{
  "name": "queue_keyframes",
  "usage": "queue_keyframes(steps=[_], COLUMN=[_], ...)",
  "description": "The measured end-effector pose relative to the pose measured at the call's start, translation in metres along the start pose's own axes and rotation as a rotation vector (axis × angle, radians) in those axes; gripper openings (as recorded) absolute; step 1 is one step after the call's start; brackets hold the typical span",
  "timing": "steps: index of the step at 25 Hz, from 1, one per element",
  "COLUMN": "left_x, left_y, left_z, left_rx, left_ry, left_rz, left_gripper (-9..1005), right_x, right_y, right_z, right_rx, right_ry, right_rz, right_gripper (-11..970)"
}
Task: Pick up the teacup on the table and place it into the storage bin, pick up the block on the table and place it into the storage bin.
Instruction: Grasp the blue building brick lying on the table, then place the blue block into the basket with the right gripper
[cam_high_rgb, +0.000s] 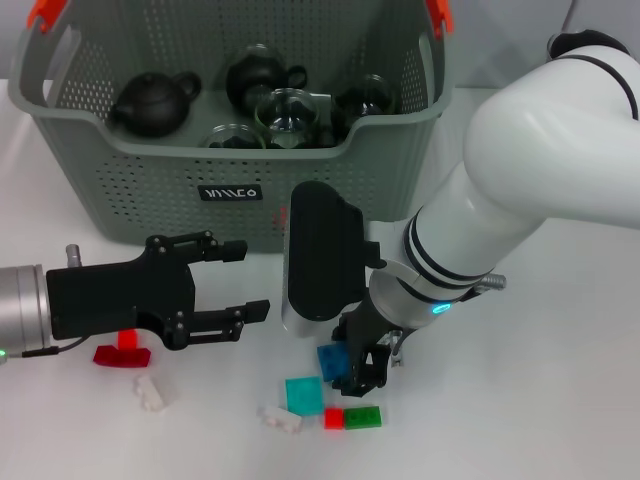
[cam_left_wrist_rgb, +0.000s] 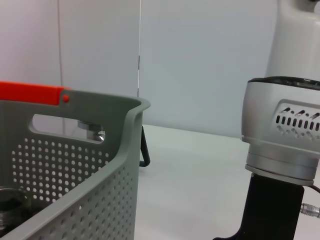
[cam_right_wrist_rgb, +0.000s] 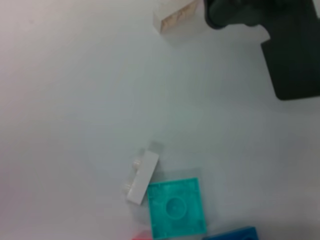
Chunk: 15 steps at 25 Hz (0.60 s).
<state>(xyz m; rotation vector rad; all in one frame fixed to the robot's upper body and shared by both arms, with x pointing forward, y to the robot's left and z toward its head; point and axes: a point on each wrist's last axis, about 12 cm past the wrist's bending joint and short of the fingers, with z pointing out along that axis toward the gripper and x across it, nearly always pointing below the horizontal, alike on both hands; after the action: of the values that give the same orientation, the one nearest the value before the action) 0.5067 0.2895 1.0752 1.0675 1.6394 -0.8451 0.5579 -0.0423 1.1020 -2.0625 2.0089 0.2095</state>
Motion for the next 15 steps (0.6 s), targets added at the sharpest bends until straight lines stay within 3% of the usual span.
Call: queue_keyframes(steps=[5, 10, 15], left_x=[0.0, 0.0003, 0.0011], left_y=[0.0001, 0.0007, 0.0007], left_z=[0.0, 0.0, -0.0006], left_rx=[-0.001, -0.007, -0.011], left_ry=[0.0, 0.003, 0.004], left_rz=[0.0, 0.0, -0.002], left_gripper=[752, 753, 753], right_x=[-0.001, -0.001, -0.0017], right_y=[0.0003, -0.001, -0.0032], right_z=[-0.0008, -0.0021, -0.0096], right_rx=[-0.002, -0.001, 0.006], right_ry=[0.0, 0.005, -0.008], right_rz=[0.005, 0.02, 0.037], right_gripper=[626, 424, 425])
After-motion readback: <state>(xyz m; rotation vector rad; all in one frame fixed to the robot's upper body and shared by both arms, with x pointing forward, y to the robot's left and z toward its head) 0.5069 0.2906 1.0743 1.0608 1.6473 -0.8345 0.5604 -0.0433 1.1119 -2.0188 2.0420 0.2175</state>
